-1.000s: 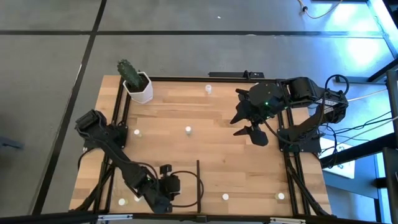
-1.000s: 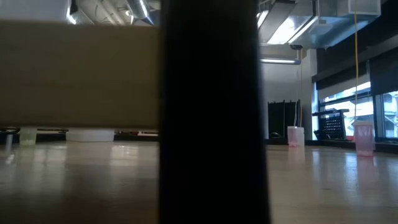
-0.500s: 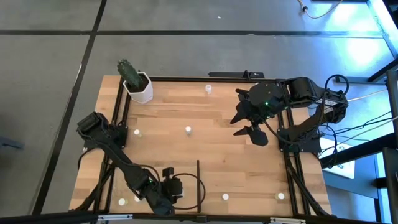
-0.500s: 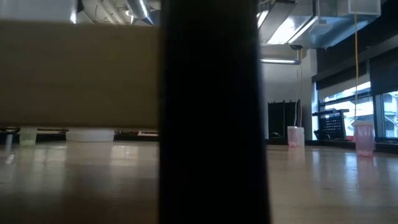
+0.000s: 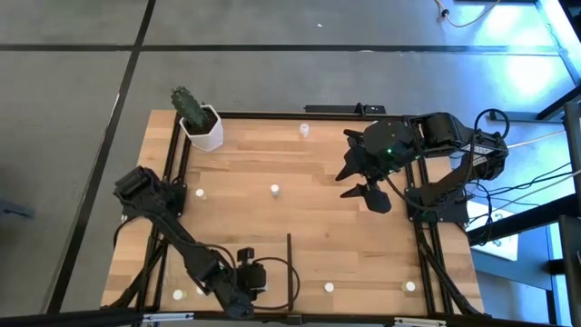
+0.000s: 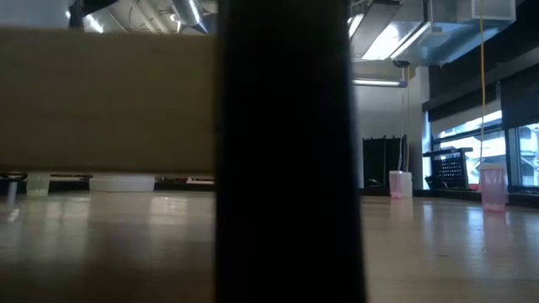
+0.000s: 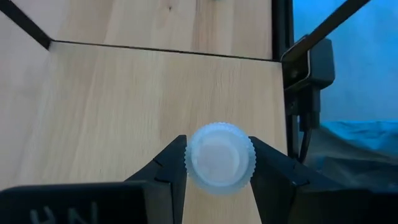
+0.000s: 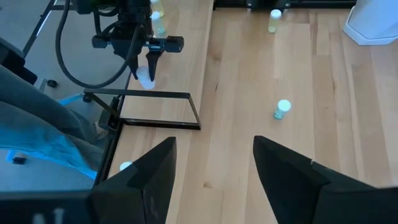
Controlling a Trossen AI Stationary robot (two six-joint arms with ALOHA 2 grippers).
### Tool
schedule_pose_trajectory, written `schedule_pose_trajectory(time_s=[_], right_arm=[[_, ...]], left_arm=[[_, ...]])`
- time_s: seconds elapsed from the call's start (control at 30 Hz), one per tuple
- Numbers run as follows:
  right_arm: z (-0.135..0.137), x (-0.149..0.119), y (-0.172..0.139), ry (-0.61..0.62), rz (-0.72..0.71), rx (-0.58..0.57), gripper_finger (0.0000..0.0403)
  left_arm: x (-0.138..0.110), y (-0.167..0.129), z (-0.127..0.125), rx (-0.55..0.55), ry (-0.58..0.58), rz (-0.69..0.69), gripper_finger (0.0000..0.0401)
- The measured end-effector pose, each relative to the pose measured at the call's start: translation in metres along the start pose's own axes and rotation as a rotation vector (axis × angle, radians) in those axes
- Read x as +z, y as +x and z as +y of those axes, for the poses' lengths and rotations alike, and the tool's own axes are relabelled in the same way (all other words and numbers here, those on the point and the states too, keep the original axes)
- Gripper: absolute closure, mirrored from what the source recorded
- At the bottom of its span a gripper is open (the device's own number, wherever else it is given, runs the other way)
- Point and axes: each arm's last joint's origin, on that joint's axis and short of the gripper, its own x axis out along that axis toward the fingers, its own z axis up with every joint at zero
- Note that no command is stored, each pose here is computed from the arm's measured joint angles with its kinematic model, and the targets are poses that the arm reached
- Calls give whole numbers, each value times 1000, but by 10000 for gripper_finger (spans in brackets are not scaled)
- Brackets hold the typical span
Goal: Pick and place medicine bottles onto shelf by color
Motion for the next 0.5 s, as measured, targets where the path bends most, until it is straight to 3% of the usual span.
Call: schedule_pose_trajectory(time_s=[0.5], right_arm=[[0, 1, 0, -1, -6, 0, 187]], left_arm=[[-1, 2, 0, 6, -5, 3, 252]])
